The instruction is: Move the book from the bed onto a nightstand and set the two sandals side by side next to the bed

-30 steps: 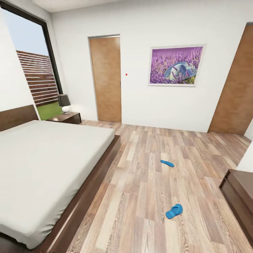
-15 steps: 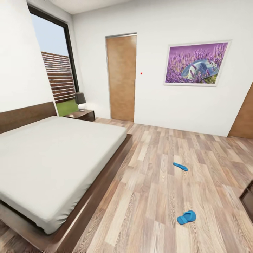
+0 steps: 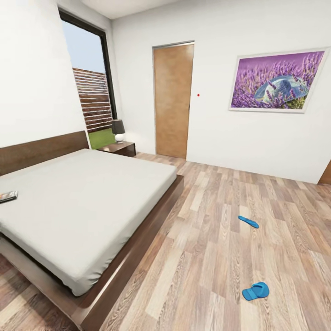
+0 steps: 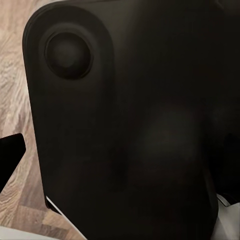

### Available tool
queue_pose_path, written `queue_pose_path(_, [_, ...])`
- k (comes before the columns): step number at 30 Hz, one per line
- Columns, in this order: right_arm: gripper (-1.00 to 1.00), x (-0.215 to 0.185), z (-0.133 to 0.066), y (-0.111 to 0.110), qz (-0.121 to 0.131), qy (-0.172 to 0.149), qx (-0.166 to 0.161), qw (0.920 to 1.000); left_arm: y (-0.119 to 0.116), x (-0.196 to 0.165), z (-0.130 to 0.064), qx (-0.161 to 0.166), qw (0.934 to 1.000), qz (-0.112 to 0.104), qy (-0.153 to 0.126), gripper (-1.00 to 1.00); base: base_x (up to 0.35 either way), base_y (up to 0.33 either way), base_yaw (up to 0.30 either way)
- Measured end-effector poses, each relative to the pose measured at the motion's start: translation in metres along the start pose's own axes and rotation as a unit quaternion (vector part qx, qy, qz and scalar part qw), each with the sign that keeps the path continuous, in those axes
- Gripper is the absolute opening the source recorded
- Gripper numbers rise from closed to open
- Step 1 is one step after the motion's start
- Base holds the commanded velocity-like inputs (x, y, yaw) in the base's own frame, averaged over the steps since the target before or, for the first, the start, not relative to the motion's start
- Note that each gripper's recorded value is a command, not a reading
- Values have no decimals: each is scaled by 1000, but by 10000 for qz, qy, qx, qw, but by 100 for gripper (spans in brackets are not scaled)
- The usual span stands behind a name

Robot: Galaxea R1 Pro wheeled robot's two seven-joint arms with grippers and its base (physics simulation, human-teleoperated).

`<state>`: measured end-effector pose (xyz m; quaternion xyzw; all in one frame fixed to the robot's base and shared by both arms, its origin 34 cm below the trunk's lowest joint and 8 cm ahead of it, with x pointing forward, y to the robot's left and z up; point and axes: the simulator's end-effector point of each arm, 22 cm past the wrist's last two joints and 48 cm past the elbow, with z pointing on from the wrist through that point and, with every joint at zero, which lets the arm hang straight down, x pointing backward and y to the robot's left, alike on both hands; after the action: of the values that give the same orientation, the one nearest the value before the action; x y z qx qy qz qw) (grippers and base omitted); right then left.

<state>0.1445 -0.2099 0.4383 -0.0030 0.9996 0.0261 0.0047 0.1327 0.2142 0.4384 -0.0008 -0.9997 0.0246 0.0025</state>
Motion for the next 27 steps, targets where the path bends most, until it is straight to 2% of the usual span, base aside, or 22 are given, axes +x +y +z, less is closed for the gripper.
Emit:
queue_pose_path(16, [100, 0, 0, 0, -9, -1, -1, 10000, -1, 0, 0, 7, 10000, 4, -10, 100, 3, 0, 16])
queue_pose_path(27, [100, 0, 0, 1, -16, -5, -2, 10000, -1, -1, 0, 8, 10000, 6, -19, 100, 85, 2, 1])
